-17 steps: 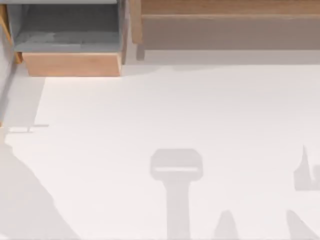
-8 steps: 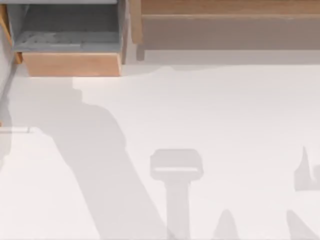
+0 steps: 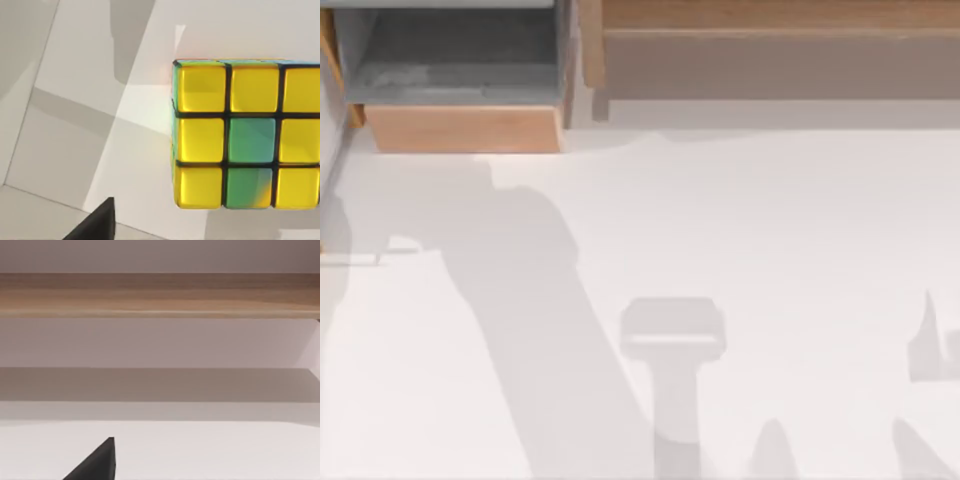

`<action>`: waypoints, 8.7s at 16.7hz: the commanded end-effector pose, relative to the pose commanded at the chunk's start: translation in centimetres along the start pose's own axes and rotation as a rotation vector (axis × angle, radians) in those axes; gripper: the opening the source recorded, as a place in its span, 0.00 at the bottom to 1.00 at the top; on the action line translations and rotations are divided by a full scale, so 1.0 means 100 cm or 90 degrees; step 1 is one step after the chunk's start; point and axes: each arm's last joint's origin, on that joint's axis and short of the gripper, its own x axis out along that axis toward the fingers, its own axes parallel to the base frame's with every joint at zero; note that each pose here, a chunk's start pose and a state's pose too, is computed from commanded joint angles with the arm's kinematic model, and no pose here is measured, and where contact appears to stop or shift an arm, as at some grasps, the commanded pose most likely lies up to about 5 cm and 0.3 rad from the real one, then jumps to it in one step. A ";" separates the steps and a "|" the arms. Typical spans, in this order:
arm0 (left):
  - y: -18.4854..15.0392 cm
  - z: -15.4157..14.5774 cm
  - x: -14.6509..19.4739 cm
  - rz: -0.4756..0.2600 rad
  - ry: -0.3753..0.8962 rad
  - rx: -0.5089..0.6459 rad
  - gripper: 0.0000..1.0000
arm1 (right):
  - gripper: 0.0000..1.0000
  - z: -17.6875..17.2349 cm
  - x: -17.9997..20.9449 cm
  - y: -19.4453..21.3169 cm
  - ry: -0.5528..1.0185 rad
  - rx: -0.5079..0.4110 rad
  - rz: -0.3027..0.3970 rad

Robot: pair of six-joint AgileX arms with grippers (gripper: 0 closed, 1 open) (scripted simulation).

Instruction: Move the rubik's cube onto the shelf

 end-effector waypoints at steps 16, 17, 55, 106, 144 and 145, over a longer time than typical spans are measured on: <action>0.000 0.008 0.061 0.000 0.000 0.000 0.92 | 1.00 0.000 0.000 0.000 0.000 0.000 0.000; 0.000 0.008 0.061 0.000 0.000 0.000 0.85 | 1.00 0.000 0.000 0.000 0.000 0.000 0.000; 0.001 0.014 0.031 0.000 -0.001 0.000 0.00 | 1.00 0.000 0.000 0.000 0.000 0.000 0.000; -0.426 -0.270 0.016 -0.204 -0.975 0.138 0.00 | 1.00 0.000 0.000 0.000 0.000 0.000 0.000; -0.459 -0.176 0.024 -0.204 -0.975 0.138 0.98 | 1.00 0.000 0.000 0.000 0.000 0.000 0.000; -0.459 -0.176 0.024 -0.204 -0.975 0.138 1.00 | 1.00 0.000 0.000 0.000 0.000 0.000 0.000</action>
